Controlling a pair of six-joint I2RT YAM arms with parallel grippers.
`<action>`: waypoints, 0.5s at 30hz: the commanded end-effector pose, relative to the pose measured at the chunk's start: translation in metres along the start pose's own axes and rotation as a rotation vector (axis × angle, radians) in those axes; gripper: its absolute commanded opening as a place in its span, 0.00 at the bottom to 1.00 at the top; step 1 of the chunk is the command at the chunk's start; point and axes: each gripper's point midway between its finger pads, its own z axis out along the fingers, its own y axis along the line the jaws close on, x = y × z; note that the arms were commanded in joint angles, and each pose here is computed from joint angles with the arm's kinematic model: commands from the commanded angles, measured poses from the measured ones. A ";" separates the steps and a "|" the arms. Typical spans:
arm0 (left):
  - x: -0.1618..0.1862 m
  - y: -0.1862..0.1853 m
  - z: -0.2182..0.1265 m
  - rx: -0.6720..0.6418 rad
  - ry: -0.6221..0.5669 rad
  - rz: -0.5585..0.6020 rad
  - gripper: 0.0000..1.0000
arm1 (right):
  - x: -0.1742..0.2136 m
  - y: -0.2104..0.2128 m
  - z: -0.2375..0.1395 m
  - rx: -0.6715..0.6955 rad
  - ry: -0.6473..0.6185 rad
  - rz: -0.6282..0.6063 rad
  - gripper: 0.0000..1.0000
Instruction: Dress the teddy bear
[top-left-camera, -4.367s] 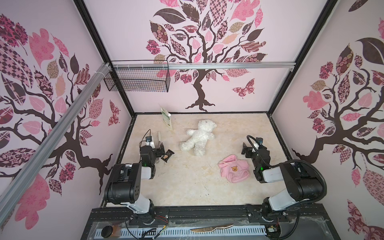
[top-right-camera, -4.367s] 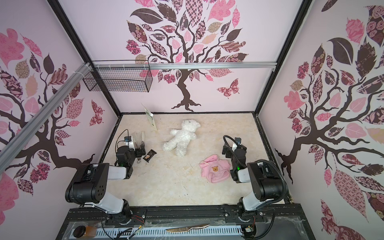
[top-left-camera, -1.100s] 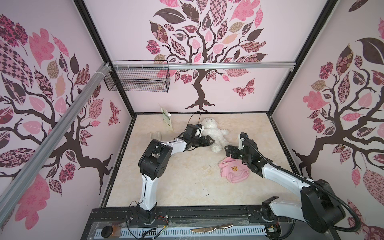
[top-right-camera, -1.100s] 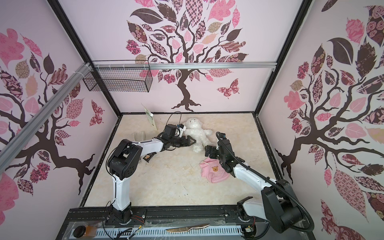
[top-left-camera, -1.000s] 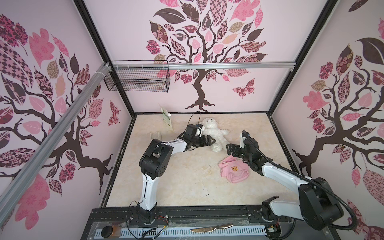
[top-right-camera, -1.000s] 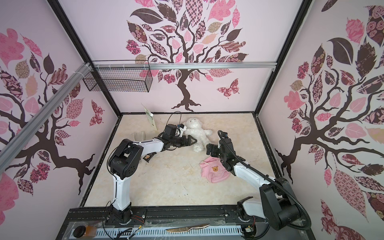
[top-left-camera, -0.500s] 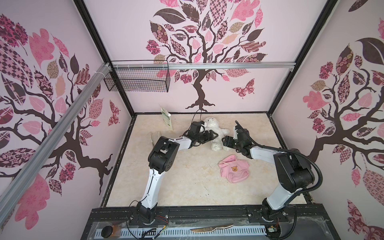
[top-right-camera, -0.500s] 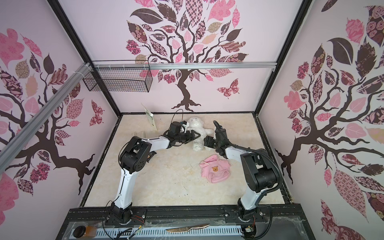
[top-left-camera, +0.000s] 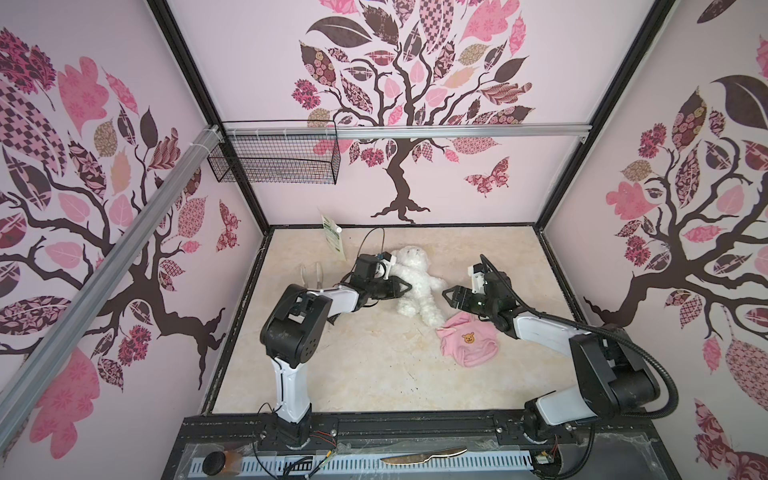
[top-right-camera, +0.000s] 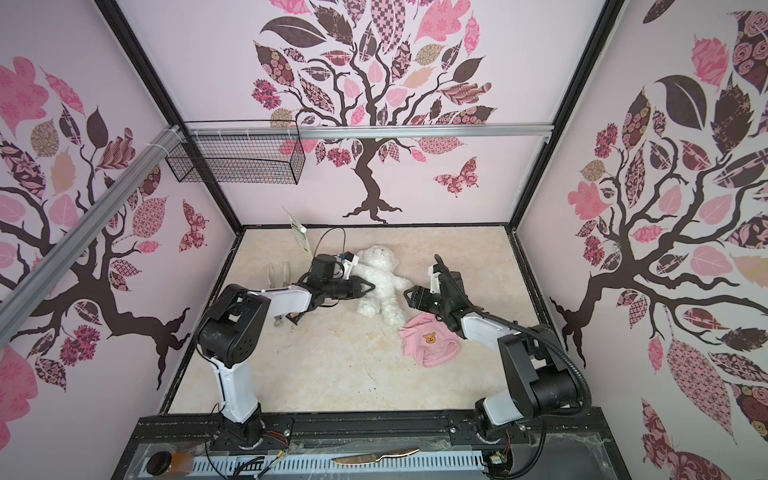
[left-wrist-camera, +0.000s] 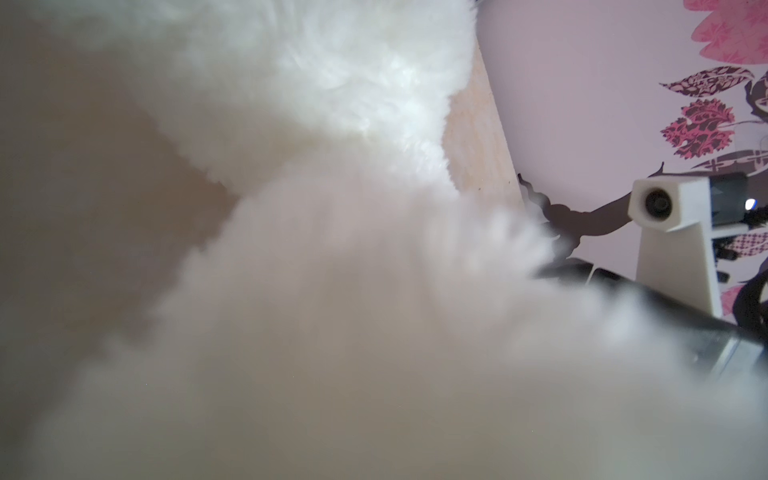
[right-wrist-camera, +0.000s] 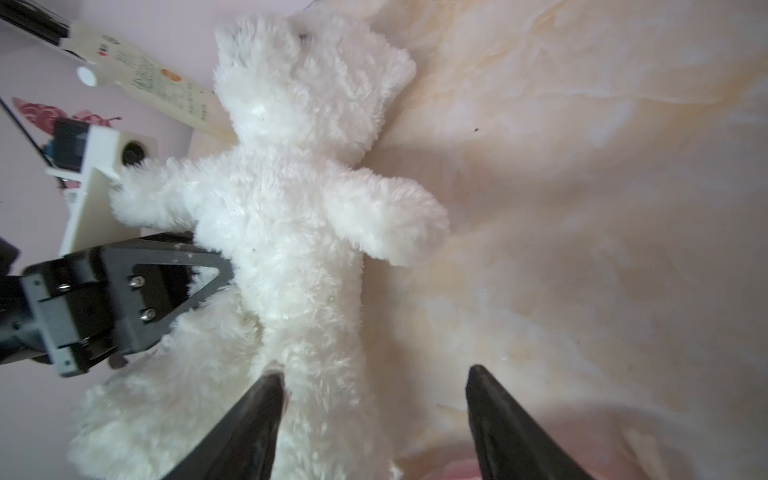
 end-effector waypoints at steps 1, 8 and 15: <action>0.029 0.016 -0.027 -0.043 0.035 0.071 0.21 | 0.012 0.039 -0.005 -0.129 0.024 0.003 0.72; 0.081 0.006 -0.067 -0.056 0.070 0.099 0.21 | 0.032 0.067 -0.005 -0.191 0.078 -0.055 0.73; 0.101 0.002 -0.090 -0.054 0.004 0.226 0.17 | 0.041 0.061 -0.010 -0.166 0.101 -0.128 0.73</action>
